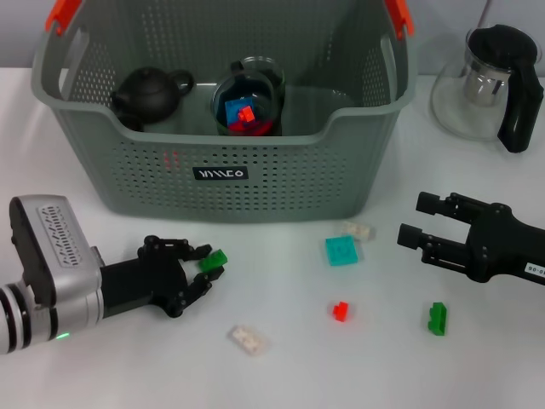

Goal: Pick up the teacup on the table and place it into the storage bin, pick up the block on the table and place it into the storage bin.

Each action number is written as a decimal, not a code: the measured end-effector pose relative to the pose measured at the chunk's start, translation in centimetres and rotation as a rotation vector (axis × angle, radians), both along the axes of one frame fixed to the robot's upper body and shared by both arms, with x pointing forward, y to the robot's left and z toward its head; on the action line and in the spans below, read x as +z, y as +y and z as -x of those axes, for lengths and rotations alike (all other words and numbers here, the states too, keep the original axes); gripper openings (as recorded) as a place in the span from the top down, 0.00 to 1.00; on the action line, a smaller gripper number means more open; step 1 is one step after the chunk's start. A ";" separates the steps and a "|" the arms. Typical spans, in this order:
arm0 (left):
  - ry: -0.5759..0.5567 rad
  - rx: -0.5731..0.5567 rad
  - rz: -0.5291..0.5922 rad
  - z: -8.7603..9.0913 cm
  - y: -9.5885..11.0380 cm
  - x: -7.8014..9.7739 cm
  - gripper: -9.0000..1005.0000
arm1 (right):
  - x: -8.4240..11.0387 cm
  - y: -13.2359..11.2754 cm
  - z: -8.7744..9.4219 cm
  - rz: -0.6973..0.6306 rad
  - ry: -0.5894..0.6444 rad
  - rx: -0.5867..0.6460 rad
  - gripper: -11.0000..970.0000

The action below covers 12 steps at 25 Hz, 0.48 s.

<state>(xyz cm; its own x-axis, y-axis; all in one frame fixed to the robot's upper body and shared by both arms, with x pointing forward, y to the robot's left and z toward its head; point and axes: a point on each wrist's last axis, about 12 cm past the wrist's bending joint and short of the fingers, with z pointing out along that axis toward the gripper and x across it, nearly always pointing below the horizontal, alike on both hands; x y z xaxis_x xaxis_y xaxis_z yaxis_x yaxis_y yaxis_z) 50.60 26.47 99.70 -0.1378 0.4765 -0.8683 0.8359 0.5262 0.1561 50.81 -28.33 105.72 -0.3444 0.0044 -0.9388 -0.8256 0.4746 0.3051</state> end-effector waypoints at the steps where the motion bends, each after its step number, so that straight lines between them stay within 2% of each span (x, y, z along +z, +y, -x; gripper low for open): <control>1: -0.002 -0.005 -0.004 0.0 0.0 0.0 0.51 | 0.0 0.0 0.0 0.000 0.000 0.000 0.21; 6: -0.007 -0.012 -0.008 0.1 0.0 0.0 0.70 | 0.0 0.0 0.0 0.000 0.000 0.000 0.21; 12: -0.010 -0.009 -0.006 0.2 0.2 0.0 0.80 | 0.1 0.0 -0.1 0.001 -0.003 0.001 0.21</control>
